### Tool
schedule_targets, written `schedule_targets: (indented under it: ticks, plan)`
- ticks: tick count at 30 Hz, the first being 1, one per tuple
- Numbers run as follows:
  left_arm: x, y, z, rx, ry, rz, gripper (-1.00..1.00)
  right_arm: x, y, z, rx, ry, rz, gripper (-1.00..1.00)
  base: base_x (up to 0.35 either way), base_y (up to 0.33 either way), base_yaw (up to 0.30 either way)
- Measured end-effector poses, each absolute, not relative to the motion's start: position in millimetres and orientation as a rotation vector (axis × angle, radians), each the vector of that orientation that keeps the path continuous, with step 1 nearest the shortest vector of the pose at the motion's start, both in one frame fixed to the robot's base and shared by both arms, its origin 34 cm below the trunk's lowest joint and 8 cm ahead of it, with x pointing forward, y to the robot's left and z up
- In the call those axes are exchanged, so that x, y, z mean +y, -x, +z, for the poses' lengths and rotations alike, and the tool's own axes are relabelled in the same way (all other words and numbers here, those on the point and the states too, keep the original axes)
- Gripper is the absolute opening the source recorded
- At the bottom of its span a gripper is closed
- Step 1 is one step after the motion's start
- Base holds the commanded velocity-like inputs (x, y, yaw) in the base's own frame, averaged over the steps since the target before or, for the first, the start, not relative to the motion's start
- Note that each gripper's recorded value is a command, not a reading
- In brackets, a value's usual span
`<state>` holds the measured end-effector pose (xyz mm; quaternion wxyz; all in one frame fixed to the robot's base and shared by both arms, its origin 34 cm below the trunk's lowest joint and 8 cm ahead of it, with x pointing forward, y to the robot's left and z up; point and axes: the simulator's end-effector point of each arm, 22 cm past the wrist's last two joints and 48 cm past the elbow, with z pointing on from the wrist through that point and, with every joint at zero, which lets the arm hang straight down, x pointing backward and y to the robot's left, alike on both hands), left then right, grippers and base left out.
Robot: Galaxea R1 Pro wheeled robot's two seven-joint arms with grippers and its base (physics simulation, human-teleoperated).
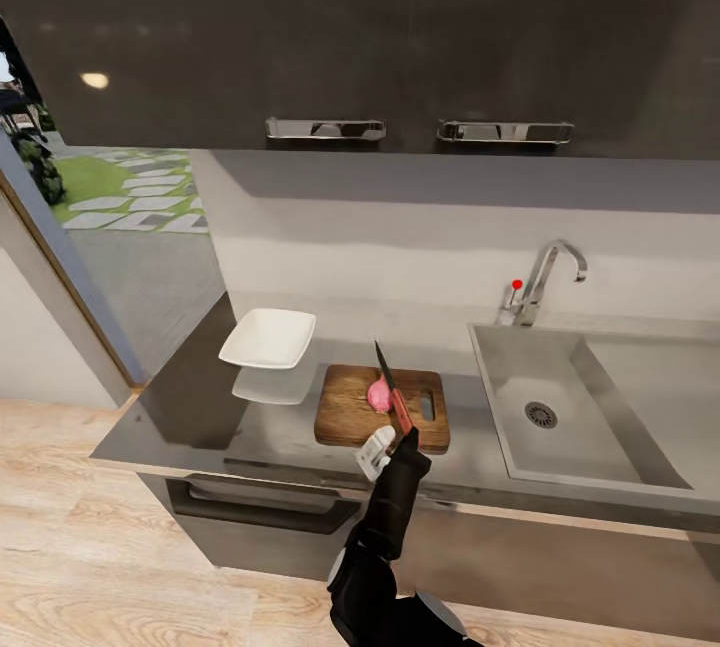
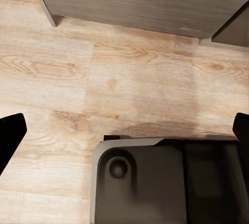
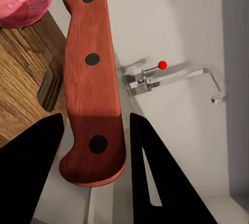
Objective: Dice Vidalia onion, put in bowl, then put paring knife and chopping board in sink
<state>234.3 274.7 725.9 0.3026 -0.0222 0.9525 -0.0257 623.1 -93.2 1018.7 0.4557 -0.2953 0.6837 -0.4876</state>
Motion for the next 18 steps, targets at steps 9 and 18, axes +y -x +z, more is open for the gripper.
schedule_targets:
  ticks: [9,18]
  plan:
    - [274,-234,725,2.528,0.06,-0.069,1.0,-94,-623,1015,1.692,0.736,-1.205,-1.0,0.0,0.0,0.0]
    - [274,-230,724,2.542,0.06,-0.068,1.0,-94,-623,1006,1.704,0.749,-1.205,-1.0,0.0,0.0,0.0]
